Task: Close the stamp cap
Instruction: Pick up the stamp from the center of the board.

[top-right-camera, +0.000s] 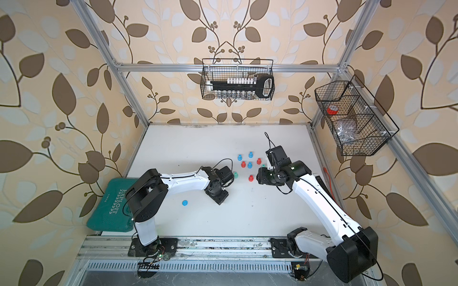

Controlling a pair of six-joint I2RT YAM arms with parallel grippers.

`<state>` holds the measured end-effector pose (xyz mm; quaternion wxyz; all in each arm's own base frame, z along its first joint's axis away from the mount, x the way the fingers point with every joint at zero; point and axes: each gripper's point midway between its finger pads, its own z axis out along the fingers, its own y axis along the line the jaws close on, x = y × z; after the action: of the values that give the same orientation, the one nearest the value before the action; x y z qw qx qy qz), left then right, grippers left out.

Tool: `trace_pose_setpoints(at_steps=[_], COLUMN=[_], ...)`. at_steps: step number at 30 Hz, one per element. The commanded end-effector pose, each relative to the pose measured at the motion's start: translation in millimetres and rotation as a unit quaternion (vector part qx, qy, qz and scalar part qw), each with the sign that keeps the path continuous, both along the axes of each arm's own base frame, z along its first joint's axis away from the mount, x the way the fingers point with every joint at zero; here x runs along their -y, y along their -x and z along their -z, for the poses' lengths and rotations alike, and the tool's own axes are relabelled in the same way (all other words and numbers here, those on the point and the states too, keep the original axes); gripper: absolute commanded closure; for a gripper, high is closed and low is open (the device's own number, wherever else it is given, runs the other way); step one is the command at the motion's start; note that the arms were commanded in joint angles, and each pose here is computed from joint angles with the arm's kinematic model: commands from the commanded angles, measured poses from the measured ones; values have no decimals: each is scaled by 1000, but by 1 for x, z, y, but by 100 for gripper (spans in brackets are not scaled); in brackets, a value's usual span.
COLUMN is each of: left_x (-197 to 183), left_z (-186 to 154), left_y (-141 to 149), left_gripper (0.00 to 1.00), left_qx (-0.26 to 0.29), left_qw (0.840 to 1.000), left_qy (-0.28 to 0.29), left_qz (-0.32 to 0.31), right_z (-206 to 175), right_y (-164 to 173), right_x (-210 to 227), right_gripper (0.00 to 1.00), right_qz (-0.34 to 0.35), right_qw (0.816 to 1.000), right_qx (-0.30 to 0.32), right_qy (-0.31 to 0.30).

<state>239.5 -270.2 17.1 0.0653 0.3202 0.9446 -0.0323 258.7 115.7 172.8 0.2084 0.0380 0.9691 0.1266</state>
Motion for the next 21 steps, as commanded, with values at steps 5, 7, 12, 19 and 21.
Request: trace_pose_setpoints(at_steps=[5,7,12,19,21], left_x=[3,3,1,-16,-23], left_z=[10,11,13,11,10], left_y=[-34,-33,-24,-17,-19], left_gripper=[45,46,47,47,47], left_qx=[17,8,-10,-17,-21], left_qw=[999,999,999,1000,1000], left_qy=[-2,-5,-2,-9,-6], left_qz=[29,34,33,7,-8], right_z=[5,6,5,7,7], right_y=[7,8,6,6,6], right_x=[3,3,3,2,1], right_gripper=[42,42,42,42,42], right_qz=[-3,-3,-2,0,0], right_qw=[1000,1000,1000,1000,1000], right_qx=[-10,-12,-11,-13,-15], right_qy=[3,4,2,-2,-4])
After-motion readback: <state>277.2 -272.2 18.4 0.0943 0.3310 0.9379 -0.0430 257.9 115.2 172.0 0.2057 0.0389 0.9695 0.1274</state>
